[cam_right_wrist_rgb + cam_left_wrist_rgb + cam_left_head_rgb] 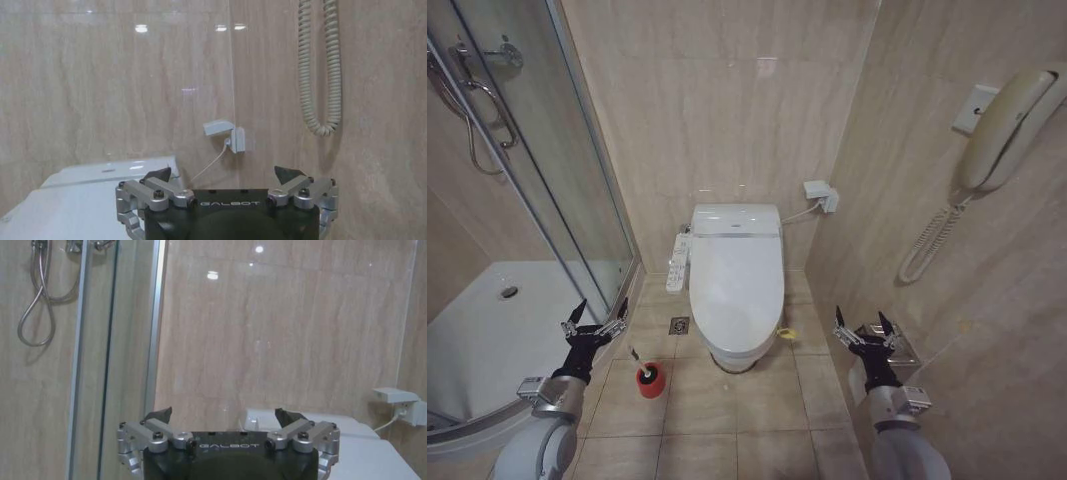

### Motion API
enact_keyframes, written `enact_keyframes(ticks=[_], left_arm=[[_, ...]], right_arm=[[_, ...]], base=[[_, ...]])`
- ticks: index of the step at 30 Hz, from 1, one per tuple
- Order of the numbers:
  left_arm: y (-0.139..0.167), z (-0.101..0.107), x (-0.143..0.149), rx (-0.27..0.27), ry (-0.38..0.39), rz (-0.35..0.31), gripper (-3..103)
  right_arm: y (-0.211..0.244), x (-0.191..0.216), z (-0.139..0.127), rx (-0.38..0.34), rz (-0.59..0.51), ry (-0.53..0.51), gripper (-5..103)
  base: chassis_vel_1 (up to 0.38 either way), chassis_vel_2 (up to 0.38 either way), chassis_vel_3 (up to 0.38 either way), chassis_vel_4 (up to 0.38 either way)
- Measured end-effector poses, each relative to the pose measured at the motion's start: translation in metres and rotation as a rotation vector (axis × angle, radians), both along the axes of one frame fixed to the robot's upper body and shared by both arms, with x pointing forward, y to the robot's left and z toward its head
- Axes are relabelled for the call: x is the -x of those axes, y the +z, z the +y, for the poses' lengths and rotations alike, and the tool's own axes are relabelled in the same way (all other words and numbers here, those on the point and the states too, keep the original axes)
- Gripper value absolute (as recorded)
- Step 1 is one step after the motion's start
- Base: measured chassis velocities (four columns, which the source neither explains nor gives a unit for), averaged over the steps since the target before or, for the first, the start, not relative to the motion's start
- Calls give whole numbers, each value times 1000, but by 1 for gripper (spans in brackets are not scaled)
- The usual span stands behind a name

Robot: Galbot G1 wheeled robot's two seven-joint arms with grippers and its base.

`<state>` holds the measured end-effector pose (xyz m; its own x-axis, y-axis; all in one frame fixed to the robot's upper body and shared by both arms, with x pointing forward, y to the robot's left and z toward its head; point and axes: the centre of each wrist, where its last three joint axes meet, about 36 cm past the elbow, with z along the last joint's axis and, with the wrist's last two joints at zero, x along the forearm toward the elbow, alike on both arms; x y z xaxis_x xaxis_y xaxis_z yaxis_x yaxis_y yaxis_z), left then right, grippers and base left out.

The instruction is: Open the toilet lid, clean the toilet bowl with a toilet brush, close the toilet lid, and flush.

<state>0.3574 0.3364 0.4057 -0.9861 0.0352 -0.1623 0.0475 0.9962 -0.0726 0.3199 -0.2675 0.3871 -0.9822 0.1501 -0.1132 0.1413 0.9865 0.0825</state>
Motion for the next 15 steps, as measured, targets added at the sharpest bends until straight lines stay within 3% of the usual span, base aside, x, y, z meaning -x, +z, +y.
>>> enact_keyframes(ticks=[6,15], left_arm=[[0,0,0,0,0,0,100],[0,0,0,0,0,1,100]], right_arm=[[0,0,0,0,0,0,100],[0,1,0,0,2,0,100]], base=[[70,-72,-71,85],[162,-196,-161,167]])
